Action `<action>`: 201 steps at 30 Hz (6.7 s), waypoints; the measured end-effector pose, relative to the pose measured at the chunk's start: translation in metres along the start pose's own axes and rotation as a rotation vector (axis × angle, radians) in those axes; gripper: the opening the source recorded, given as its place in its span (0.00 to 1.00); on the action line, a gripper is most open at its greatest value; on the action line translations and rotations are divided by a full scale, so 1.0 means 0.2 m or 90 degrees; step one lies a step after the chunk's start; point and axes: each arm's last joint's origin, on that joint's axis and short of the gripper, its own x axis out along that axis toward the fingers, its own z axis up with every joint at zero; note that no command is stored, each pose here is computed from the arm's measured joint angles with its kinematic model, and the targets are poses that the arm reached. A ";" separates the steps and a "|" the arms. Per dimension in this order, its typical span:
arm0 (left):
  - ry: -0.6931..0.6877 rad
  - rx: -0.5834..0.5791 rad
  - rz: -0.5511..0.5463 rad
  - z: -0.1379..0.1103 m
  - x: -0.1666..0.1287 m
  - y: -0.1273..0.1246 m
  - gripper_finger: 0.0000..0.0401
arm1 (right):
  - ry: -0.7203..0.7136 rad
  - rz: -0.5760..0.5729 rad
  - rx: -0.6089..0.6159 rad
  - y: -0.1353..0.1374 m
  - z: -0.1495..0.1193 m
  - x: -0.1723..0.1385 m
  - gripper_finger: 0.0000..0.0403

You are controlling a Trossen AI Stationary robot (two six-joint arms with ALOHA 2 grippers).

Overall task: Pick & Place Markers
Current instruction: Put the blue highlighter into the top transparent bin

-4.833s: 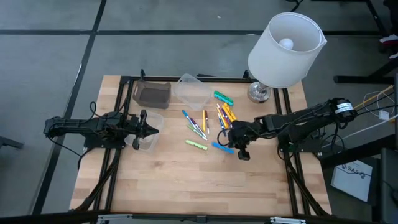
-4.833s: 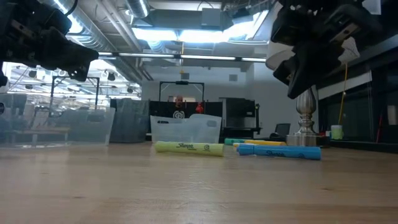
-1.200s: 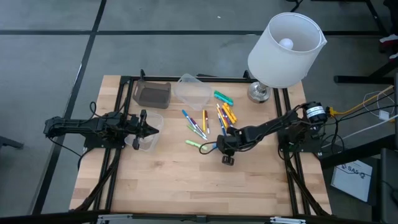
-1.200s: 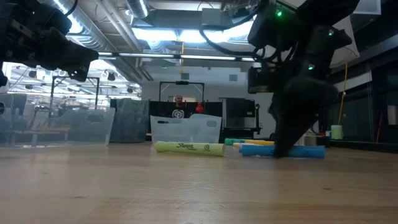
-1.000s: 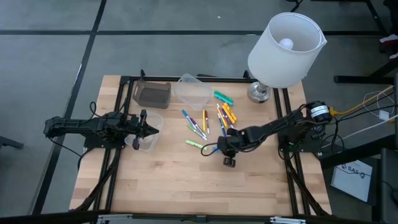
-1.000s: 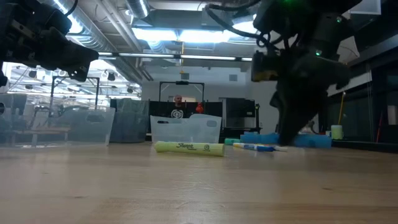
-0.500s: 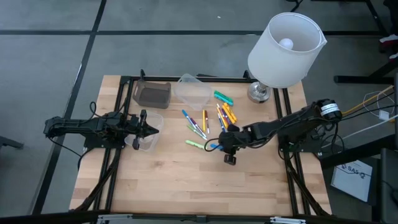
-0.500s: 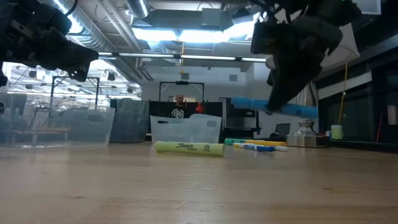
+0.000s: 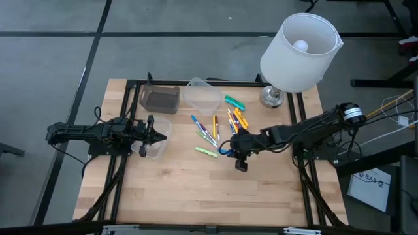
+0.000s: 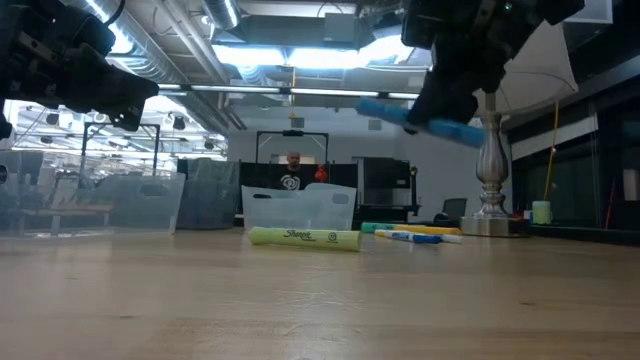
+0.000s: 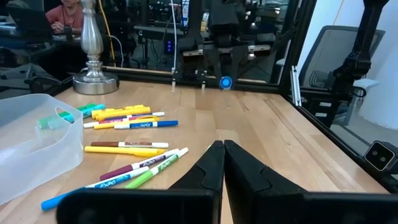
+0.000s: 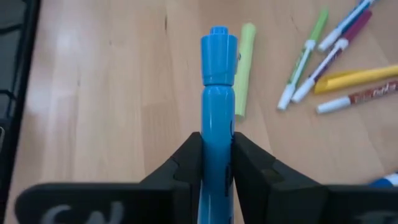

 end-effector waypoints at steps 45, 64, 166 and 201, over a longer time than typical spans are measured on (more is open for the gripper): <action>0.002 0.000 0.002 0.00 0.00 0.00 0.02 | -0.382 0.228 0.050 0.09 0.28 -0.41 0.18; 0.002 0.000 0.002 0.00 0.00 0.00 0.02 | -0.448 0.185 0.101 0.07 0.31 -0.43 0.18; 0.002 0.000 0.002 0.00 0.00 0.00 0.02 | -0.459 -0.346 -0.169 -0.27 0.84 -0.28 0.18; 0.002 0.000 0.002 0.00 0.00 0.00 0.02 | -0.301 -0.328 -0.109 -0.67 0.76 0.13 0.17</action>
